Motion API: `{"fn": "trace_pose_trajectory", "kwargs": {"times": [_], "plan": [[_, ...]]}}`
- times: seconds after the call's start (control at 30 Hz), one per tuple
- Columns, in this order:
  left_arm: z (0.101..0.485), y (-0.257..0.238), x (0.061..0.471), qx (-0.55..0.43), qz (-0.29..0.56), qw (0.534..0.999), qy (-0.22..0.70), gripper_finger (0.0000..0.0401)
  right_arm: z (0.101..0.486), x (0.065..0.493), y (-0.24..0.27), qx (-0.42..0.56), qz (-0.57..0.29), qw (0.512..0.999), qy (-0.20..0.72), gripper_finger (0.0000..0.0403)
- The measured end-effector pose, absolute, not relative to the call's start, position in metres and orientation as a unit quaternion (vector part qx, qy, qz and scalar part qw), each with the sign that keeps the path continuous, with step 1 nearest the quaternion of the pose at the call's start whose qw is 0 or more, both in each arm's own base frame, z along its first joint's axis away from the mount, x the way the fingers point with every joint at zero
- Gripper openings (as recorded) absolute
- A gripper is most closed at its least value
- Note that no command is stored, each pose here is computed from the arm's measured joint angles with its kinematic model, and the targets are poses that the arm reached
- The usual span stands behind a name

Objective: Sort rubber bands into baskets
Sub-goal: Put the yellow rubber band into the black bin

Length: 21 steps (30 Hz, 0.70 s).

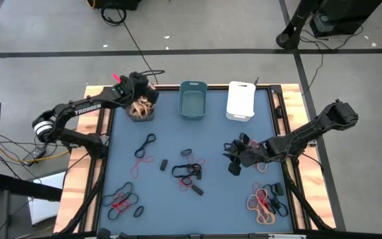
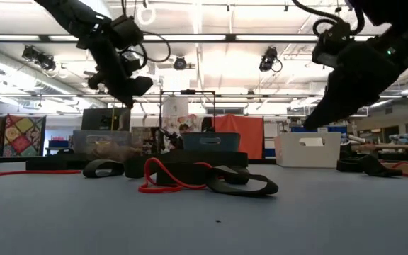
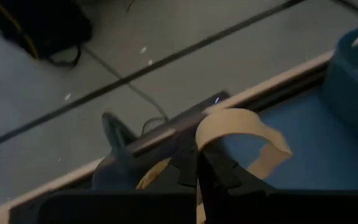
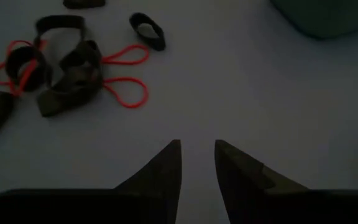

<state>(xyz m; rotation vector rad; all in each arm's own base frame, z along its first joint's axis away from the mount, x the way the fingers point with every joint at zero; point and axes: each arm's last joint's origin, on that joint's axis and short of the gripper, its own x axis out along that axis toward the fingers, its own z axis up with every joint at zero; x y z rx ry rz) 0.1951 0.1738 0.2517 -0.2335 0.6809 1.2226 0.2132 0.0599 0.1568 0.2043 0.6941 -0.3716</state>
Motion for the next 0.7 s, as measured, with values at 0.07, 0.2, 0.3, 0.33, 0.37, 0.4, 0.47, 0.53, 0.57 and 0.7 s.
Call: {"fn": "trace_pose_trajectory", "kwargs": {"times": [0.07,0.2,0.3,0.33,0.37,0.4,0.47,0.53,0.57,0.7], "plan": [[0.249,0.174,0.191,-0.113,0.564,0.749,0.329,0.0004,0.154,0.211,0.059,0.107,-0.184,0.916,0.340,0.0109],[0.245,0.172,0.187,-0.122,0.559,0.738,0.357,0.0008,0.148,0.208,0.059,0.111,-0.173,0.914,0.351,0.0109],[0.242,0.170,0.186,-0.125,0.550,0.736,0.375,0.0016,0.146,0.207,0.059,0.119,-0.170,0.915,0.347,0.0111],[0.242,0.170,0.185,-0.120,0.547,0.735,0.382,0.0019,0.145,0.206,0.059,0.130,-0.175,0.913,0.344,0.0112],[0.241,0.169,0.185,-0.117,0.545,0.734,0.388,0.0021,0.146,0.207,0.058,0.140,-0.186,0.912,0.338,0.0112],[0.241,0.169,0.184,-0.111,0.541,0.733,0.397,0.0024,0.146,0.207,0.057,0.148,-0.196,0.911,0.331,0.0112],[0.240,0.168,0.183,-0.103,0.534,0.732,0.411,0.0029,0.146,0.208,0.054,0.158,-0.209,0.909,0.324,0.0111],[0.239,0.167,0.183,-0.103,0.531,0.730,0.417,0.0034,0.146,0.209,0.051,0.159,-0.215,0.908,0.323,0.0110],[0.239,0.167,0.182,-0.104,0.530,0.729,0.420,0.0038,0.146,0.209,0.050,0.160,-0.217,0.907,0.323,0.0110],[0.239,0.167,0.184,-0.102,0.533,0.730,0.415,0.0073,0.146,0.210,0.047,0.162,-0.223,0.906,0.321,0.0113]]}}
